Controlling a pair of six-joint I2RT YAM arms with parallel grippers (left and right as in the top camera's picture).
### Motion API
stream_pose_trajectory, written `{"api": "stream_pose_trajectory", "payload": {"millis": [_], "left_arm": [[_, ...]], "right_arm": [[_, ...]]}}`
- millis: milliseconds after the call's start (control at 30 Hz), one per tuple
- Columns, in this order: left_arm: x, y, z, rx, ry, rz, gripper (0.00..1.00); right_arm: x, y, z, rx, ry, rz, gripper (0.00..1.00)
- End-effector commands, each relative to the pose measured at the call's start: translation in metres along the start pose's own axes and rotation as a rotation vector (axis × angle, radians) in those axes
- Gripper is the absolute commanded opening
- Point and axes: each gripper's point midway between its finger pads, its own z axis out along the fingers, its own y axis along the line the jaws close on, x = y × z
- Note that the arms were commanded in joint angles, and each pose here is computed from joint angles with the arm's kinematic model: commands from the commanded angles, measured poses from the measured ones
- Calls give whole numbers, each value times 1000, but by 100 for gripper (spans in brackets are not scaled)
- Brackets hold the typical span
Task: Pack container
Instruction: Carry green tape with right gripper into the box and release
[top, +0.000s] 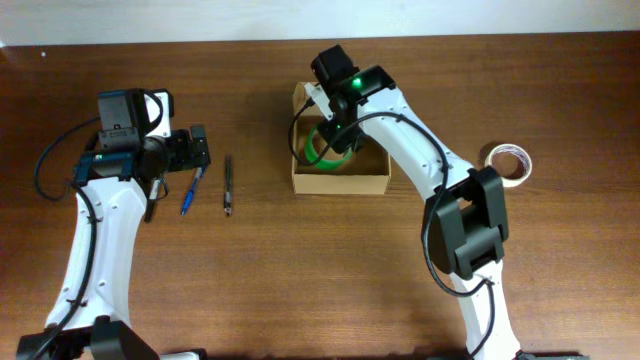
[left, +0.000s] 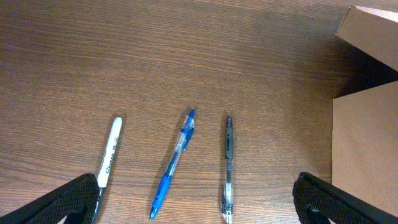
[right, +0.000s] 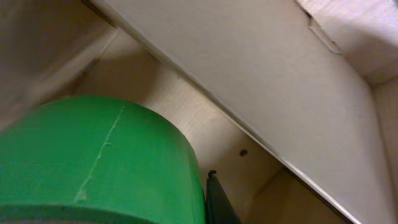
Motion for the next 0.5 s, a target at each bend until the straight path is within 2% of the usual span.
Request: {"api": "stream_pose_trajectory", "payload": {"millis": [0, 467], "left_arm": [[-6, -2, -1, 15, -13, 14, 100], [-6, -2, -1, 15, -13, 14, 100]], "right_arm": [[-4, 14, 6, -20, -6, -6, 4], [0, 18, 34, -18, 28, 7, 4]]}}
